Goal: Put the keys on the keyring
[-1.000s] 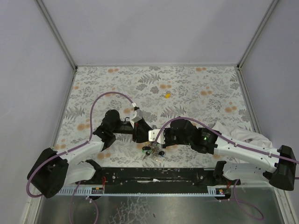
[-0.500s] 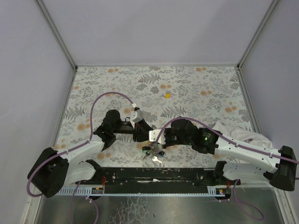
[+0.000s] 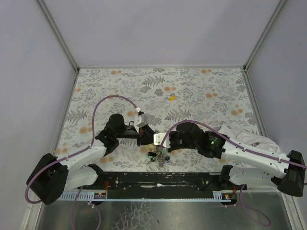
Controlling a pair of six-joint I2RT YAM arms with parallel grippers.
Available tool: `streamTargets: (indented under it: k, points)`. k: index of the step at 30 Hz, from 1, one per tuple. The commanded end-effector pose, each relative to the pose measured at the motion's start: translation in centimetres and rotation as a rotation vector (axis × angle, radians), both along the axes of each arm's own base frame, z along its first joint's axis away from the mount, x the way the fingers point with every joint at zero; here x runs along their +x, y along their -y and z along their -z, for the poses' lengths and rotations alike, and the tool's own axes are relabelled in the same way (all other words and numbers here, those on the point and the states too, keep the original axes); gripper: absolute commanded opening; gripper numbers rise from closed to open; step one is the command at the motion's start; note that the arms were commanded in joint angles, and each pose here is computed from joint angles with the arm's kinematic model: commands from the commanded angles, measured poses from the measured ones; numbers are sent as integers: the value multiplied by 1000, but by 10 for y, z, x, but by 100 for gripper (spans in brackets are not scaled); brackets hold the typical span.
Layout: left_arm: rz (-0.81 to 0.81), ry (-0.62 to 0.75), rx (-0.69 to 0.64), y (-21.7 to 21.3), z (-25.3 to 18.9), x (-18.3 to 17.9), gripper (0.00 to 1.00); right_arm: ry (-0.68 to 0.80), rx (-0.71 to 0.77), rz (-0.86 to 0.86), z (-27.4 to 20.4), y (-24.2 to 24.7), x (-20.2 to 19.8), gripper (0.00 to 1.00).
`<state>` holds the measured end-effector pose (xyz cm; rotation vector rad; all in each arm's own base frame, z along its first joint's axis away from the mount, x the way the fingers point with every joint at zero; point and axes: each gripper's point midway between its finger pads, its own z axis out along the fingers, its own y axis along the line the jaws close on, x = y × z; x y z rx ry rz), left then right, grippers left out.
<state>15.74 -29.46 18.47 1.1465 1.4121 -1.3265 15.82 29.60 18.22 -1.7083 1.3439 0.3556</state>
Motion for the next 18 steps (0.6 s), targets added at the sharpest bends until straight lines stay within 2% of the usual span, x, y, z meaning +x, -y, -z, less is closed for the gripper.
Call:
streamTargets:
  k: [1,8,13,18]
  points:
    - [10,-27,44,0,15,-4,17,90,144,42,-46,-9,12,0]
    - [-3,-28,56,-1,18,-3,1,103,153,70,-48,-6,16,0]
    - [-70,-42,61,-2,17,5,0,94,167,84,-48,-4,16,0]
    - [-210,-69,21,-9,6,19,0,70,170,115,-32,3,14,0]
